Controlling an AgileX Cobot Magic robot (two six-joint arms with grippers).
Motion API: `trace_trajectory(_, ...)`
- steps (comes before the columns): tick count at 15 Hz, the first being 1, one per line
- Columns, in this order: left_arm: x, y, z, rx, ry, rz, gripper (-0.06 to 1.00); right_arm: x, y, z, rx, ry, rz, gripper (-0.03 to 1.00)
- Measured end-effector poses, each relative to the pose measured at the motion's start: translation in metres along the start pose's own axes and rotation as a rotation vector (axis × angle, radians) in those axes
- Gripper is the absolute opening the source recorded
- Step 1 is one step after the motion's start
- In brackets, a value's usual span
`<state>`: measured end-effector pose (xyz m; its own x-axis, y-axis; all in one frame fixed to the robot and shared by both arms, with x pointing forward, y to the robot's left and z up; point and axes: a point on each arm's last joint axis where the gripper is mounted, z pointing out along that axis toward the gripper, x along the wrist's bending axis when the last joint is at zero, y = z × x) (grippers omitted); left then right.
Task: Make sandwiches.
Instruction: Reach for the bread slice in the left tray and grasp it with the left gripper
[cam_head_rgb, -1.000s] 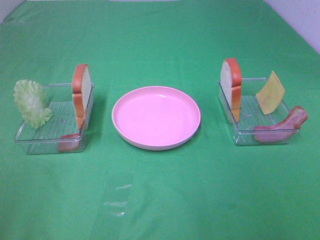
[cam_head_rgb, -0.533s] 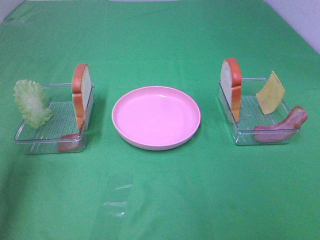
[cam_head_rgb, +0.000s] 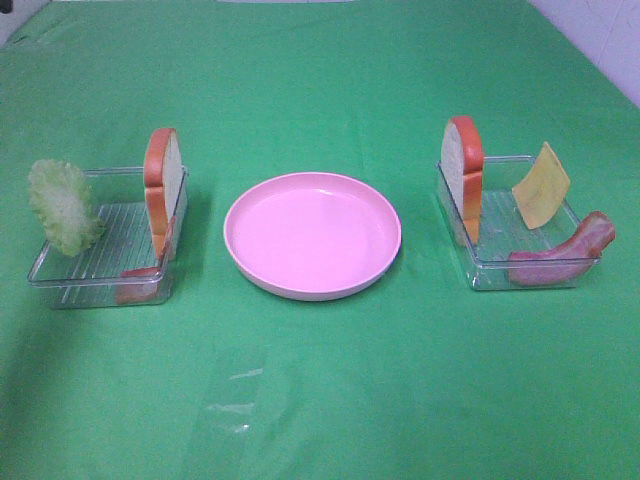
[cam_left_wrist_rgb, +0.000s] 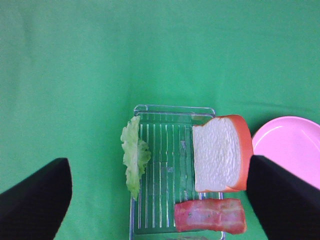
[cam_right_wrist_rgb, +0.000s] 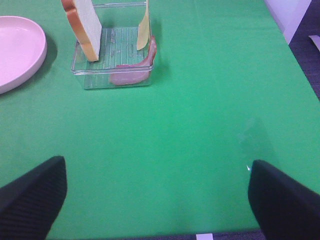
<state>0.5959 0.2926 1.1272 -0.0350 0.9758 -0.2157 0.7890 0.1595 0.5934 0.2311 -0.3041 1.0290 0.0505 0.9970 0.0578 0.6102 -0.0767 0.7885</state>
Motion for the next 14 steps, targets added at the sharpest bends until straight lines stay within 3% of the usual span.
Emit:
trace_trajectory(3,-0.040,0.010,0.042,0.120,0.006,0.045,0.86,0.000,0.000,0.000,0.000,0.000,0.000,0.96)
trace_trajectory(7,-0.098,0.000,0.107,0.306,0.133,0.108,0.86,0.000,0.000,0.000,0.000,0.000,0.000,0.96)
trace_trajectory(14,-0.103,-0.014,0.140,0.379,0.160,0.065,0.86,0.000,0.000,0.000,0.000,0.001,0.000,0.96)
